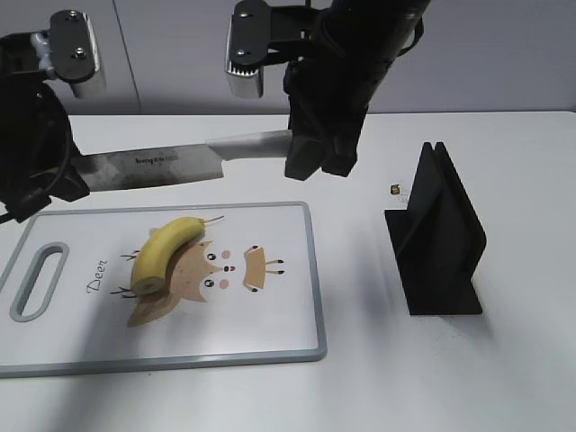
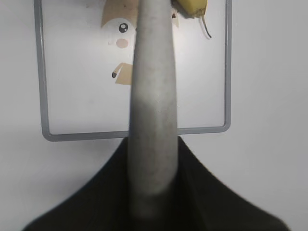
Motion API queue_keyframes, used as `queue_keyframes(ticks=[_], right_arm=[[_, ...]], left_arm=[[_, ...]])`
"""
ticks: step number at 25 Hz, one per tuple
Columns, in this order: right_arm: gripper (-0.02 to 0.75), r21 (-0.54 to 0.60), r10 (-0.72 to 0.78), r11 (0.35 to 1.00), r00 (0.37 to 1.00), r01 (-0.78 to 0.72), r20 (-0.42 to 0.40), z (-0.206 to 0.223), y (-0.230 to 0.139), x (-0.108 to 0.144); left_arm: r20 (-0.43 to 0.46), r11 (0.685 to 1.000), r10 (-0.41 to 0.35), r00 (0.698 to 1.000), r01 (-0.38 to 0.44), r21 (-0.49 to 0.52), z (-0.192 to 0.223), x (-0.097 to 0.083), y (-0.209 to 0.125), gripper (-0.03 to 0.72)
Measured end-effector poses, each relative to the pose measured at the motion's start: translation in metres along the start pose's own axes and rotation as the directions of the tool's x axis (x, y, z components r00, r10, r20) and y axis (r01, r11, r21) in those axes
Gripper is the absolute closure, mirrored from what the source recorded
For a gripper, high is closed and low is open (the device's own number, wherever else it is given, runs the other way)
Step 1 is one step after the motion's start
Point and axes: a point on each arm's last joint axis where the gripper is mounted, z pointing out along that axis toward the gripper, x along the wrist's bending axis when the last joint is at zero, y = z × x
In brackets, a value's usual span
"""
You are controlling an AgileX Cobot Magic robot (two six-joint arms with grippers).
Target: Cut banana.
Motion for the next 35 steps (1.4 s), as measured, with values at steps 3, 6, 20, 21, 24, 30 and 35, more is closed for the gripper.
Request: queue_keyframes(ticks=[3, 6, 20, 21, 24, 30, 35], right_arm=[[0.578, -0.021, -0.02, 1.0, 1.0, 0.02, -0.004, 0.0, 0.002, 0.0], [0.578, -0.028, -0.027, 0.999, 1.0, 0.027, -0.005, 0.0, 0.003, 0.001], [0.564, 0.021, 0.097, 0.995, 0.994, -0.096, -0.051, 0.026, -0.003, -0.002], [0.563, 0.033, 0.111, 0.993, 0.992, -0.109, -0.064, 0.033, -0.005, -0.003], [0.563, 0.062, 0.13, 0.99, 0.987, -0.124, -0.092, 0.05, -0.008, -0.003], [0.552, 0.114, 0.155, 0.983, 0.982, -0.143, -0.106, 0.076, -0.017, -0.006], [0.541, 0.138, 0.157, 0.98, 0.98, -0.14, -0.121, 0.089, -0.02, -0.005]], left_arm=[[0.01, 1.0, -0.002, 1.0, 0.002, 0.007, 0.004, 0.001, 0.0, 0.333], [0.013, 1.0, -0.003, 1.0, 0.003, 0.009, 0.006, 0.001, -0.001, 0.426], [0.062, 0.999, 0.019, 0.998, -0.022, 0.045, 0.02, -0.002, -0.006, 0.681], [0.066, 0.998, 0.019, 0.998, -0.023, 0.055, 0.022, -0.002, -0.007, 0.681], [0.086, 0.997, 0.001, 0.996, -0.008, 0.081, 0.033, 0.0, -0.01, 0.681], [0.116, 0.992, -0.06, 0.991, 0.046, 0.118, 0.055, -0.004, -0.017, 0.681], [0.111, 0.988, -0.117, 0.987, 0.105, 0.115, 0.073, -0.019, -0.031, 0.681]])
